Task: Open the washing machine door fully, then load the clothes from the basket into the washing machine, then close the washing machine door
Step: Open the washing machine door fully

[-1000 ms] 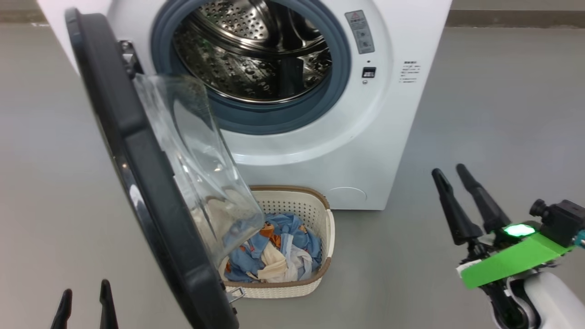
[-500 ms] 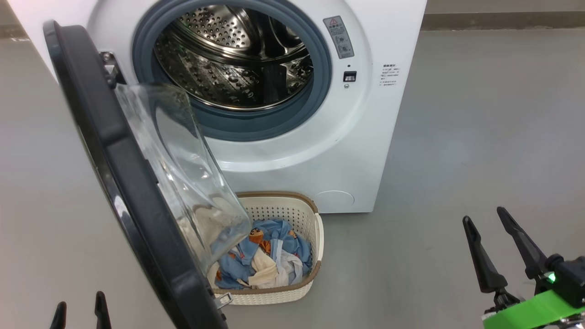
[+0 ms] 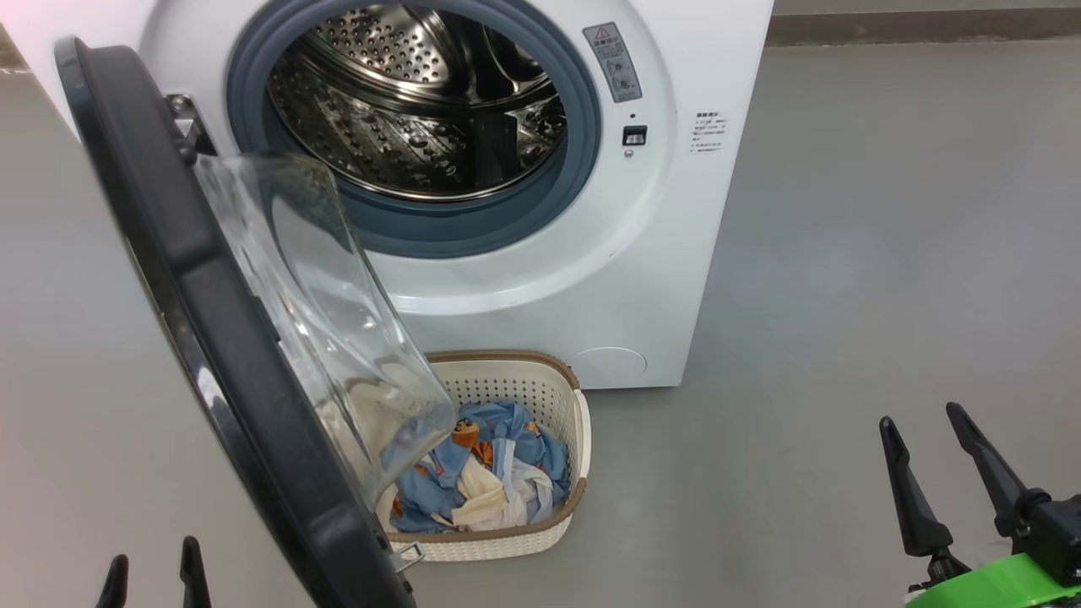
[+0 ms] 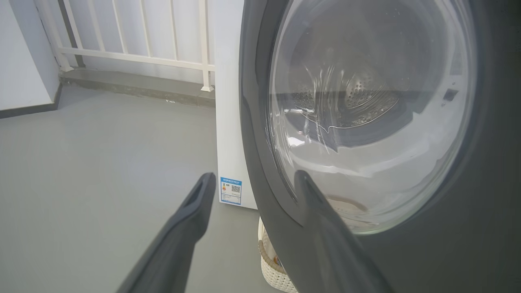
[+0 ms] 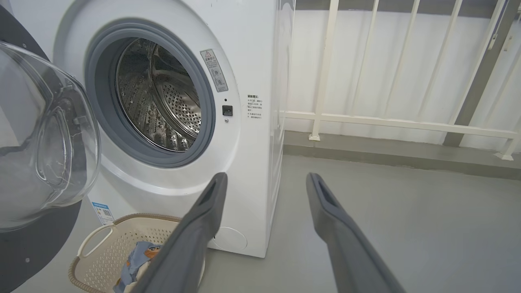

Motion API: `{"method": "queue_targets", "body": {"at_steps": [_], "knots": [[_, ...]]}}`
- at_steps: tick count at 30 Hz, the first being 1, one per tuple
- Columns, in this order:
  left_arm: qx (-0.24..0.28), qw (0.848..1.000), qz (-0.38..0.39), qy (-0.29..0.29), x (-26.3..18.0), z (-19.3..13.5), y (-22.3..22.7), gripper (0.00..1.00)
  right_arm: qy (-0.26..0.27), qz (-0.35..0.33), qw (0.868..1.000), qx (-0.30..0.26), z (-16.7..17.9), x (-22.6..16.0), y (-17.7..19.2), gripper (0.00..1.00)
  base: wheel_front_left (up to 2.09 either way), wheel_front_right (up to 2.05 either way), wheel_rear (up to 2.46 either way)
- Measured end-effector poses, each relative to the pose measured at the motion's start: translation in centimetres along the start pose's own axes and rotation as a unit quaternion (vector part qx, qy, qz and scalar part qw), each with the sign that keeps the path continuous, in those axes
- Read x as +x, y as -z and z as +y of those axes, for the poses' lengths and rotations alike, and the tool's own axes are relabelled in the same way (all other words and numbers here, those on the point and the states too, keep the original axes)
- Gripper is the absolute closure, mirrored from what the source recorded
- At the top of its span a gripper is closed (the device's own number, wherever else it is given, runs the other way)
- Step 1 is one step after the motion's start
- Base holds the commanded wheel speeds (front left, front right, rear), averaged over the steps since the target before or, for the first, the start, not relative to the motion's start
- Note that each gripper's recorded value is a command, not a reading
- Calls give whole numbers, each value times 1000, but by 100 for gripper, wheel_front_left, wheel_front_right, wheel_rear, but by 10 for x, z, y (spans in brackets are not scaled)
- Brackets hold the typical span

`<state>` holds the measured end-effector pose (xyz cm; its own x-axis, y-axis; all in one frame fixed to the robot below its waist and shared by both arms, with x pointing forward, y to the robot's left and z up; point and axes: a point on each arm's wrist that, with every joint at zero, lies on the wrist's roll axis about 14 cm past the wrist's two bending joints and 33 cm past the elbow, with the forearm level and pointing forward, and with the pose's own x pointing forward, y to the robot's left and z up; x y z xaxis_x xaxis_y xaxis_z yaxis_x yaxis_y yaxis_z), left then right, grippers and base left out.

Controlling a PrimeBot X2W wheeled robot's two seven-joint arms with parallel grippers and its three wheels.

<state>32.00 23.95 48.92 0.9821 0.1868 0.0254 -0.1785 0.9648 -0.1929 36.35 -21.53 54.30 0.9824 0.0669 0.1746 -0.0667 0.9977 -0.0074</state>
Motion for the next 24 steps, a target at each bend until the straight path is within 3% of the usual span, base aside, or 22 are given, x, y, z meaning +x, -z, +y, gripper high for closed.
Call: {"method": "queue_targets", "body": {"at_steps": [24], "knots": [[0,1000,-2,-10,-6,4,-1,0,8,52,999,15,2,-4,35,0,0,0,0]]}}
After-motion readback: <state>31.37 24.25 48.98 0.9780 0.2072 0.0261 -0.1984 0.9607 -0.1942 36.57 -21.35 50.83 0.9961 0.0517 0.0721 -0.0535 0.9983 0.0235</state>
